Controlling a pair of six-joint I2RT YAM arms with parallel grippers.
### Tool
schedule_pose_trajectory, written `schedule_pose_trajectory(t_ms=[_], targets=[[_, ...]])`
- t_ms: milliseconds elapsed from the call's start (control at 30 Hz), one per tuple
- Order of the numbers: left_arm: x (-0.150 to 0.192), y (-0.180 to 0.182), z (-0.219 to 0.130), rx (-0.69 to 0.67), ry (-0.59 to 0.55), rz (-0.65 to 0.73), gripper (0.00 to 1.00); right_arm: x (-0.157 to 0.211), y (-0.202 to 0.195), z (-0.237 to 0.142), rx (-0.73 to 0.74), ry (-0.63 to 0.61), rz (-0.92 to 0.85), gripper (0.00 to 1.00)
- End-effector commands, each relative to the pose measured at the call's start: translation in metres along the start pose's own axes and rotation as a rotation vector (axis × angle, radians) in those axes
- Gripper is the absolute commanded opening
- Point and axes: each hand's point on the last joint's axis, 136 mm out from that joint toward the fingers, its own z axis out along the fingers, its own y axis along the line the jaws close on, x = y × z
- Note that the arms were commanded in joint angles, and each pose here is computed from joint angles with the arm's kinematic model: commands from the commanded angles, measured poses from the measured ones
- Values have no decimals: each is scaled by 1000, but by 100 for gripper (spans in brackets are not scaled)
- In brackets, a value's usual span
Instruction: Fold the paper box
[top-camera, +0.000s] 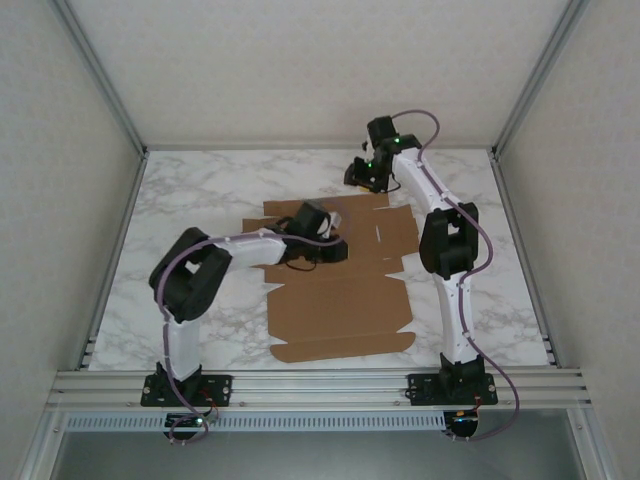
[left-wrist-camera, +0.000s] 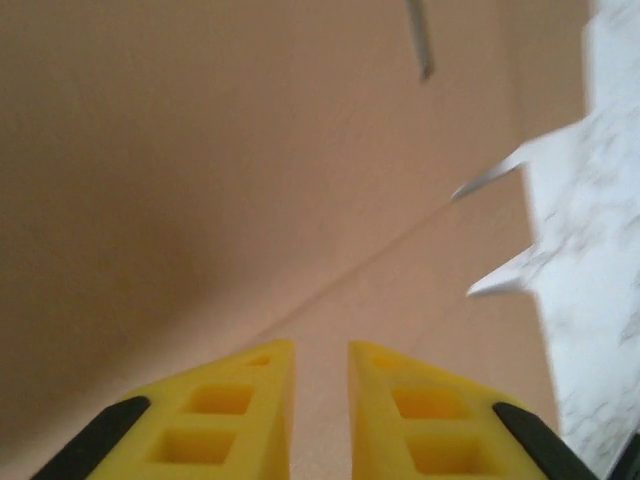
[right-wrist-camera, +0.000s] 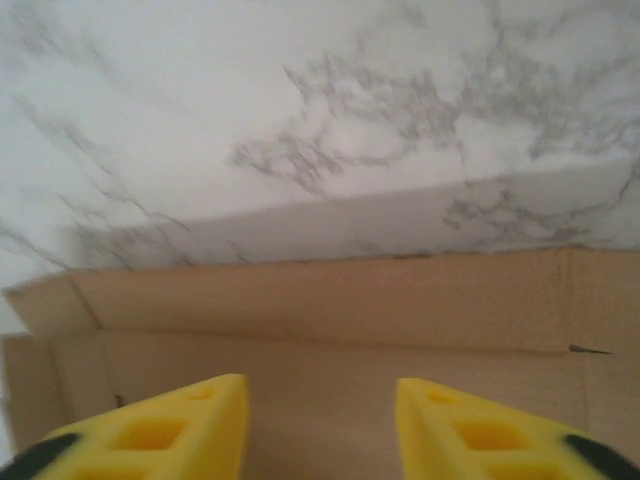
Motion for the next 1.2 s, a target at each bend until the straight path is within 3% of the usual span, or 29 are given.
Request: schedule_pose_trajectory(t_ms=[0,267,733,900,1033,1167], targets=[[-1,44,4,-133,9,-113,17,19,0,7,-15,35,-96,34],[-11,81,0,-261,14,-139,18,49,-45,42,160,120,-91,24],[-70,134,-23,-330,-75,-207,20,116,-88,41,345,169,-22,18],[-92,145,-20,-368,-101,-192,20,177,-62,31,276,179,-41,20],[-108,133,-16,-341,-107,-158,21,229,-21,24,123,229,-78,24],[-117,121,-27,-318,-126,-133,21,225,-1,-5,25,167,-92,32]])
